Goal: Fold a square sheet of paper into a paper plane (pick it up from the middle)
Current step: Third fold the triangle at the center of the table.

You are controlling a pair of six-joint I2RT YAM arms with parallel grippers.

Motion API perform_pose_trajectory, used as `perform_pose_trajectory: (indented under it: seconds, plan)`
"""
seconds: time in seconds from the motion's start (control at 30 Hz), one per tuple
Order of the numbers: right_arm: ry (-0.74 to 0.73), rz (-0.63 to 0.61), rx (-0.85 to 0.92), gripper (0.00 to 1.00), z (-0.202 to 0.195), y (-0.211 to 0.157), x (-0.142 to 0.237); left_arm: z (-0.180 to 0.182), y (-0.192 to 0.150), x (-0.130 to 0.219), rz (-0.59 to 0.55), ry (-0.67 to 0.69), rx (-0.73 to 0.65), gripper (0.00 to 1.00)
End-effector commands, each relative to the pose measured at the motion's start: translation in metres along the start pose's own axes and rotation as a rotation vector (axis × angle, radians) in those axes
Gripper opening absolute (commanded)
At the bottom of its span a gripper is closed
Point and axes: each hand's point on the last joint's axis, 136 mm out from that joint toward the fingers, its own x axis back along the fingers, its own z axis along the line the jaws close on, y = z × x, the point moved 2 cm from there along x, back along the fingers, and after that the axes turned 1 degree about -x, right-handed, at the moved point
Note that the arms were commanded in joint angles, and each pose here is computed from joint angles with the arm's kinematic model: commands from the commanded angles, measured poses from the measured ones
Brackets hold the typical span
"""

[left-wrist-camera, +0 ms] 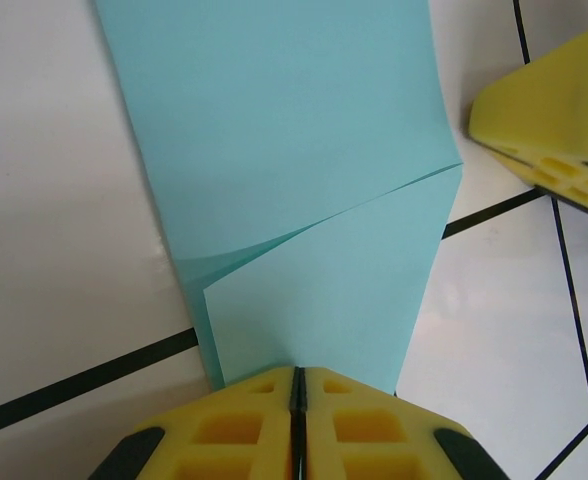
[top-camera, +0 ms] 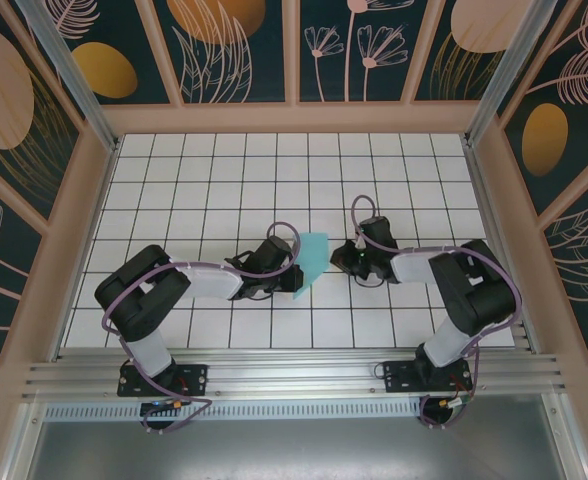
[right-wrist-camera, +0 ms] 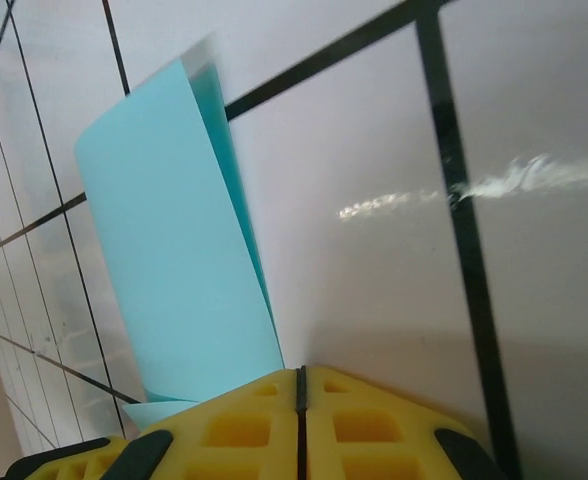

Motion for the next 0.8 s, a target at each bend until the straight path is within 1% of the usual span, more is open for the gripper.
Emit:
perform_pose_trajectory:
  seconds: [0.0,0.13,0.27,0.33,0.43,0.5,0.63,0.77]
  plan:
    - [0.038,-0.038,0.048,0.12,0.013,0.006,0.016,0.040,-0.031,0.002,0.104,0.164,-0.007,0.14]
    - [0.079,-0.073,0.072,0.16,0.024,0.003,0.032,0.020,-0.008,0.010,0.049,0.131,-0.027,0.20]
    - [0.109,-0.133,0.085,0.26,0.026,-0.001,0.050,-0.006,0.021,0.026,-0.018,0.086,-0.049,0.23]
    - [0.116,-0.168,0.085,0.35,0.025,-0.002,0.058,-0.014,0.031,0.033,-0.047,0.072,-0.056,0.25]
    - [0.115,-0.208,0.076,0.46,0.021,-0.004,0.067,-0.021,0.042,0.044,-0.091,0.067,-0.058,0.26]
    - [0.116,-0.217,0.070,0.51,0.019,-0.006,0.070,-0.024,0.047,0.048,-0.109,0.067,-0.061,0.27]
    - [0.129,-0.203,0.066,0.54,0.017,-0.011,0.067,-0.025,0.052,0.050,-0.125,0.078,-0.071,0.27]
    - [0.094,-0.228,0.081,0.54,0.013,-0.012,0.061,-0.026,0.051,0.042,-0.095,0.084,-0.077,0.25]
